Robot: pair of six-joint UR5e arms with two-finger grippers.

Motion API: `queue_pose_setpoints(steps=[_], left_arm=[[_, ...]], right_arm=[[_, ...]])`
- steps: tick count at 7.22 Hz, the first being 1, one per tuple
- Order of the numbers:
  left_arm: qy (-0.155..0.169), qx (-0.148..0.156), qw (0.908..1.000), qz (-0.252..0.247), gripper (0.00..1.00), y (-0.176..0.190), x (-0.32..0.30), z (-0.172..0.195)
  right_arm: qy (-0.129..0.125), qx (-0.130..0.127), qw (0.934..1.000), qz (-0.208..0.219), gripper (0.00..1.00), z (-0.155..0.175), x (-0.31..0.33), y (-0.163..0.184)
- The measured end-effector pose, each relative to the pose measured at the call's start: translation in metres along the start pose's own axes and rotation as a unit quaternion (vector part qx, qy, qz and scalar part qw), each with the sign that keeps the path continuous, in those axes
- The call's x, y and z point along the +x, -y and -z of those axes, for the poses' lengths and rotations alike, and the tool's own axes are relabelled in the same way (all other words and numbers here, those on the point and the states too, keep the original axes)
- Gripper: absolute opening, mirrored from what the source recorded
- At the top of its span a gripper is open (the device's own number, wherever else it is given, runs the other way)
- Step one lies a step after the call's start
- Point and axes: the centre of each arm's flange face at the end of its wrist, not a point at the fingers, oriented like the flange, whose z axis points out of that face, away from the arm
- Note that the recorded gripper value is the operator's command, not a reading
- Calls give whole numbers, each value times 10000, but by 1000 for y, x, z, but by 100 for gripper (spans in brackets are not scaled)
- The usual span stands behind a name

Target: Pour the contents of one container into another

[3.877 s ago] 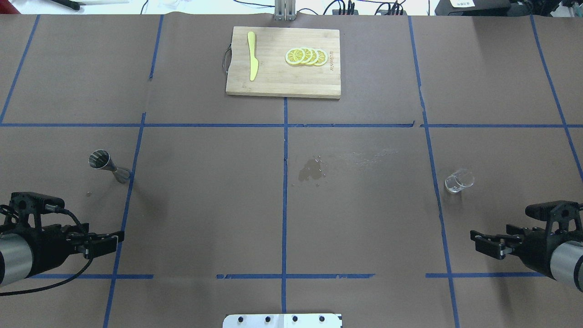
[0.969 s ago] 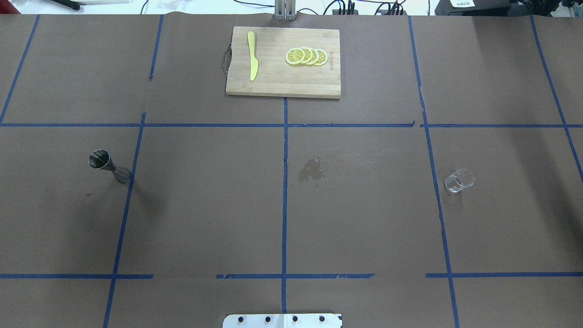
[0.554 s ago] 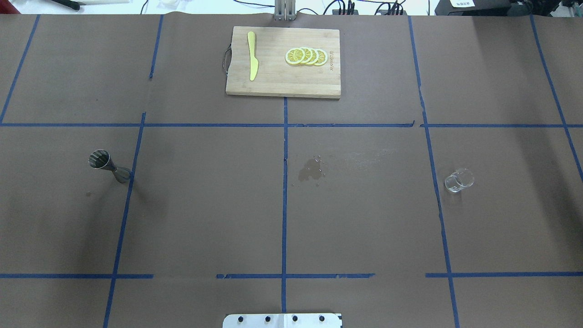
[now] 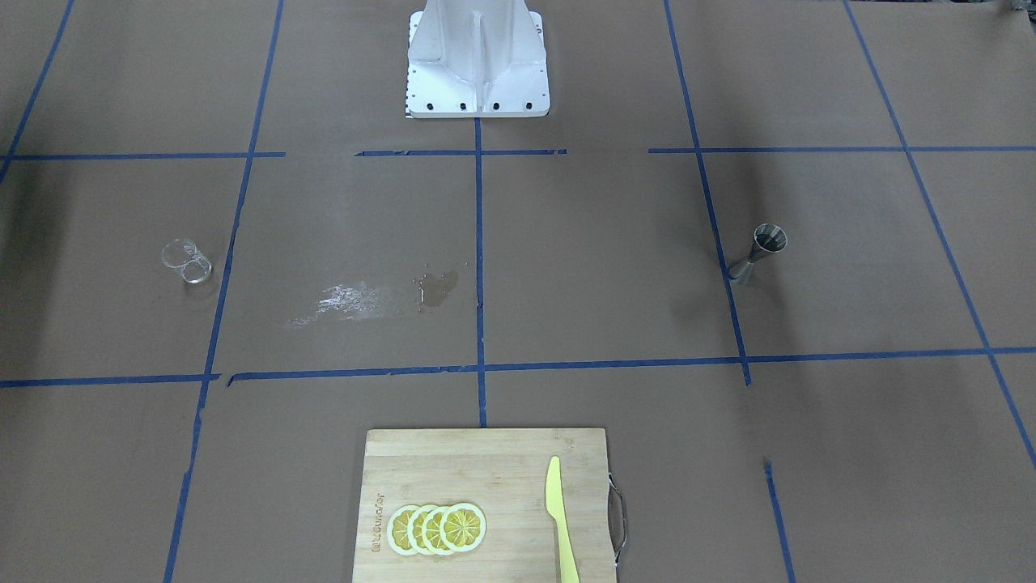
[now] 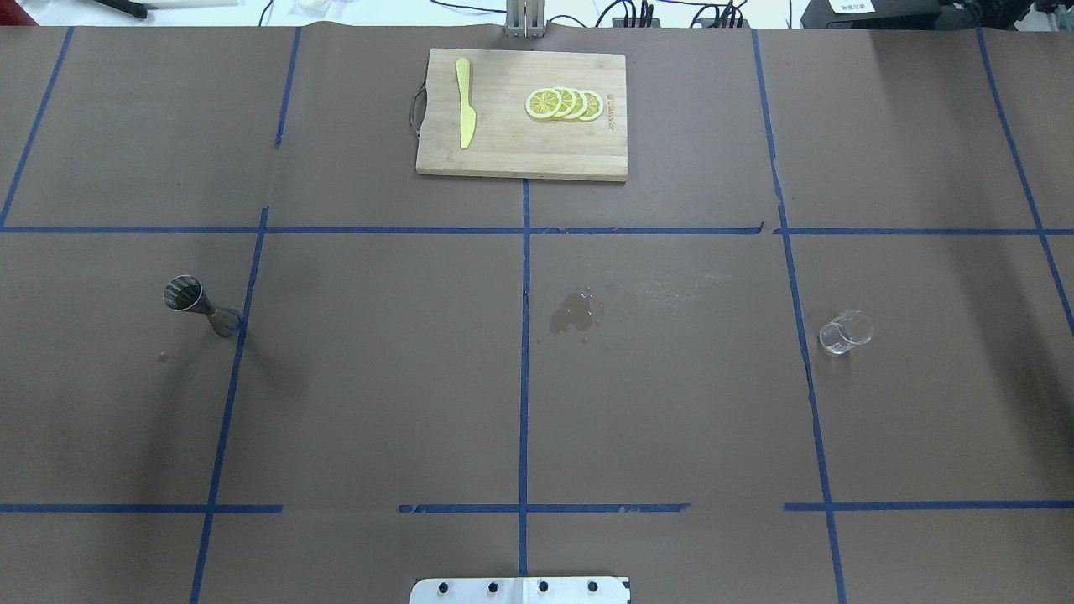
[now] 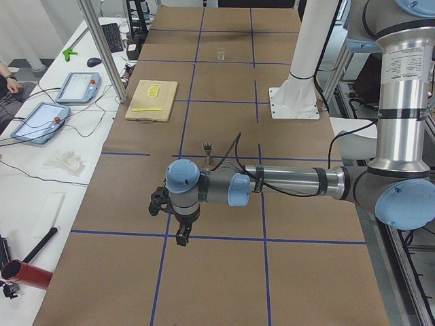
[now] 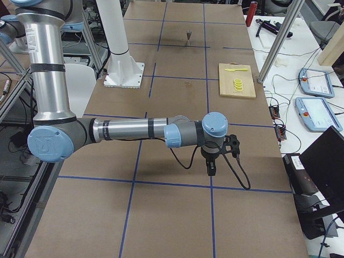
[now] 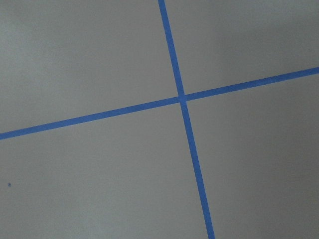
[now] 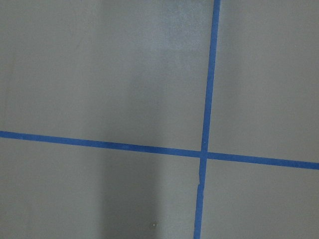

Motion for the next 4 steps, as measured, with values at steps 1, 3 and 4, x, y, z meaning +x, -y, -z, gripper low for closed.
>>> queue_pose_setpoints(steps=[1, 3, 4], left_arm=[[-22, -21, 9999, 157, 100, -4, -1, -2], [-201, -17, 9987, 467, 100, -6, 2, -3], [-260, -10, 9982, 545, 100, -6, 4, -2]], right_arm=[[26, 0, 10000, -11, 100, 0, -1, 0], [62, 3, 10000, -23, 100, 1, -2, 1], [76, 21, 9999, -72, 100, 3, -3, 1]])
